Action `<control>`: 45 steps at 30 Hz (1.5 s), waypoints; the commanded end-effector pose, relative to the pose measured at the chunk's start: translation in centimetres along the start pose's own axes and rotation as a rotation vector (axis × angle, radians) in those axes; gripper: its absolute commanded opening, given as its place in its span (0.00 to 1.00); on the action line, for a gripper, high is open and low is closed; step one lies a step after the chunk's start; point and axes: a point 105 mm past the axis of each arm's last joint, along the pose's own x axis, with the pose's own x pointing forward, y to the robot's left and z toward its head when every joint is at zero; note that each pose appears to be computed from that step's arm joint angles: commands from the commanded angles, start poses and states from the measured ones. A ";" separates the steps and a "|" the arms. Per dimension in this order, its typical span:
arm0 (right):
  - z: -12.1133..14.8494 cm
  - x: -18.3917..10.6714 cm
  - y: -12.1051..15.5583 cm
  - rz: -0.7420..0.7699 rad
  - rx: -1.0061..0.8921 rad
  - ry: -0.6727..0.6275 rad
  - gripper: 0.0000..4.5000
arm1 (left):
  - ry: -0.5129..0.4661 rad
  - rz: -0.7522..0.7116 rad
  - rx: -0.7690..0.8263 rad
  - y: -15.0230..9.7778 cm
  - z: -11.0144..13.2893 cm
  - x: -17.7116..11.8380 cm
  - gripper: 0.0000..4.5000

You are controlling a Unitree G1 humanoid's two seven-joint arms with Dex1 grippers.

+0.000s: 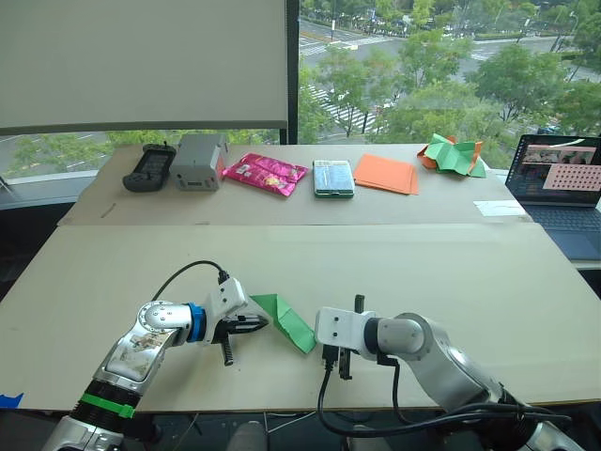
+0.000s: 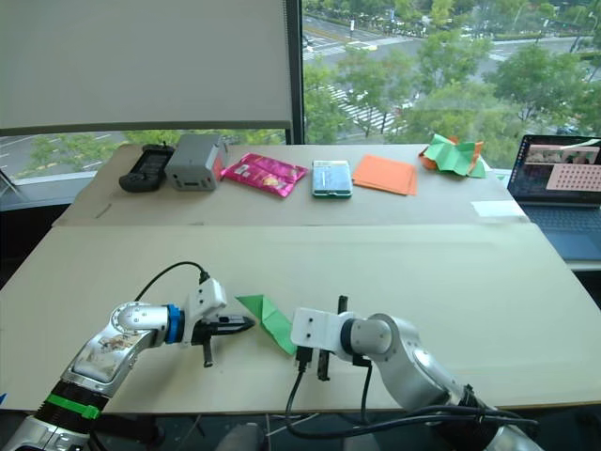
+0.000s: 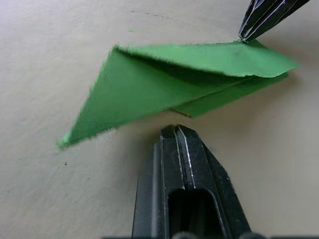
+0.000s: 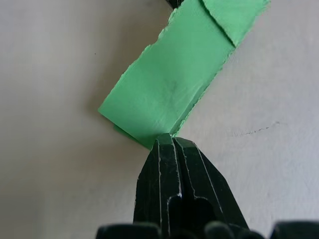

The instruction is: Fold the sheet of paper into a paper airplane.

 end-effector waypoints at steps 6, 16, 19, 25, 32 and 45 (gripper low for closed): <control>-4.7 0.0 2.5 0.112 0.114 0.209 0.01 | 0.002 0.003 0.009 0.3 0.3 0.0 0.00; -4.6 0.6 2.7 0.118 0.107 0.210 0.01 | -0.168 -0.093 0.011 -1.0 6.2 -3.4 0.00; -4.5 0.7 2.6 0.118 0.099 0.210 0.01 | -0.237 -0.138 -0.016 -1.7 7.9 -3.4 0.00; -4.2 1.1 2.5 0.117 0.081 0.204 0.01 | -0.221 -0.089 0.007 -0.5 7.3 -0.5 0.00; -3.7 1.0 2.0 0.100 0.069 0.199 0.01 | -0.096 -0.100 0.060 -0.3 3.5 2.5 0.00; -3.8 -0.3 1.1 0.042 0.071 0.213 0.42 | 0.006 -0.106 0.121 -0.4 0.6 4.2 0.00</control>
